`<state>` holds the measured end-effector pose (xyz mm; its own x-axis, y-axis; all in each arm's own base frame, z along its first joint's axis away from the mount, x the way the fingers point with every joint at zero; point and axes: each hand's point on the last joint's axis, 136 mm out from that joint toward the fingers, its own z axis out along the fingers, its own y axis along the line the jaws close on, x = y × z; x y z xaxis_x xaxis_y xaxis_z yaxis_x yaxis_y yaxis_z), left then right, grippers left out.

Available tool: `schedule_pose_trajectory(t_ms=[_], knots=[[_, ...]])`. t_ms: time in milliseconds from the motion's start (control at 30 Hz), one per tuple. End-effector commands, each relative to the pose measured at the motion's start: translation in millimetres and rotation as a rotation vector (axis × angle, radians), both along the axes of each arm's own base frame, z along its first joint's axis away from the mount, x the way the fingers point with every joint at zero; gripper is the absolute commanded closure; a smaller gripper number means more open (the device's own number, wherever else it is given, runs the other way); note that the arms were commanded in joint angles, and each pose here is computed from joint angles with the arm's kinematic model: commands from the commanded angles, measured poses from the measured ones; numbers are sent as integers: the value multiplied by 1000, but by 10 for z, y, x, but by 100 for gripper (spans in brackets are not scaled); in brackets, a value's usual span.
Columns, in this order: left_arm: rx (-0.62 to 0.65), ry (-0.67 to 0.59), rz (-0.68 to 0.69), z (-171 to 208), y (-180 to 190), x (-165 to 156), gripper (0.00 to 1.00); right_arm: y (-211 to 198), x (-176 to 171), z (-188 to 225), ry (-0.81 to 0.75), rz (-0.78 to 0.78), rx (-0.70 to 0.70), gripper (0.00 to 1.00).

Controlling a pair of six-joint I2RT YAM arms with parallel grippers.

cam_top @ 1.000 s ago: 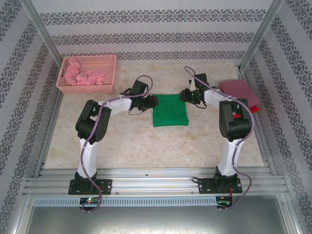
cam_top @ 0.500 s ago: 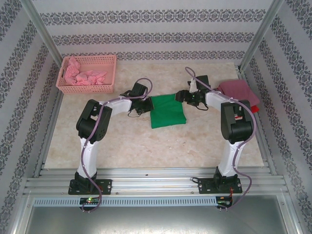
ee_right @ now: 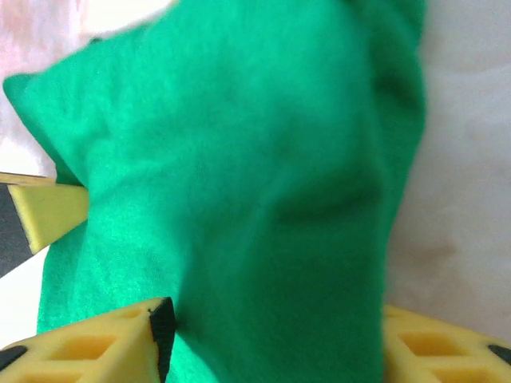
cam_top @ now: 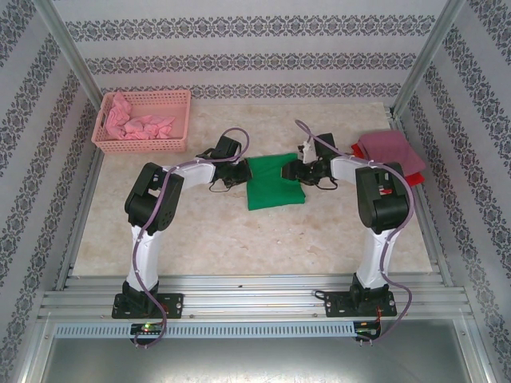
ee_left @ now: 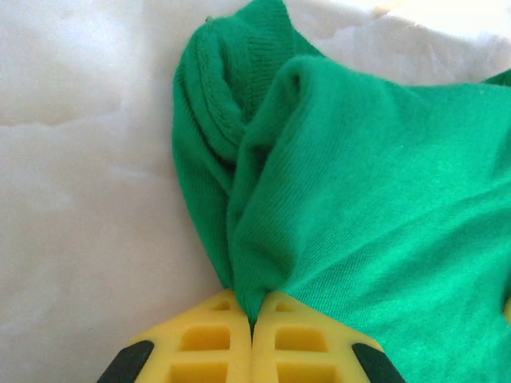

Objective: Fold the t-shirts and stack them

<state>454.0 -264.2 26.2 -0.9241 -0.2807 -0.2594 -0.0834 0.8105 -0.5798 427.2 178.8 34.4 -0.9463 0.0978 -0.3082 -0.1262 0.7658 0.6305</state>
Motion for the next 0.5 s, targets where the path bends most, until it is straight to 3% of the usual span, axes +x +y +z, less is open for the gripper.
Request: schedule_pose_trajectory(t_ms=[0, 233, 400, 433, 467], knots=[[30, 124, -1, -372, 68, -258, 100, 170, -56, -36, 22, 61, 31, 44], [16, 118, -9, -338, 45, -258, 100, 455, -69, 9, 25, 133, 100, 45], [15, 97, -3, -283, 71, -265, 100, 370, -9, 7, -5, 112, 22, 84], [11, 87, 0, -257, 78, -262, 95, 339, -14, 19, -12, 117, 3, 97], [5, 72, 1, -222, 75, -259, 82, 290, -8, 33, -22, 117, -24, 100]])
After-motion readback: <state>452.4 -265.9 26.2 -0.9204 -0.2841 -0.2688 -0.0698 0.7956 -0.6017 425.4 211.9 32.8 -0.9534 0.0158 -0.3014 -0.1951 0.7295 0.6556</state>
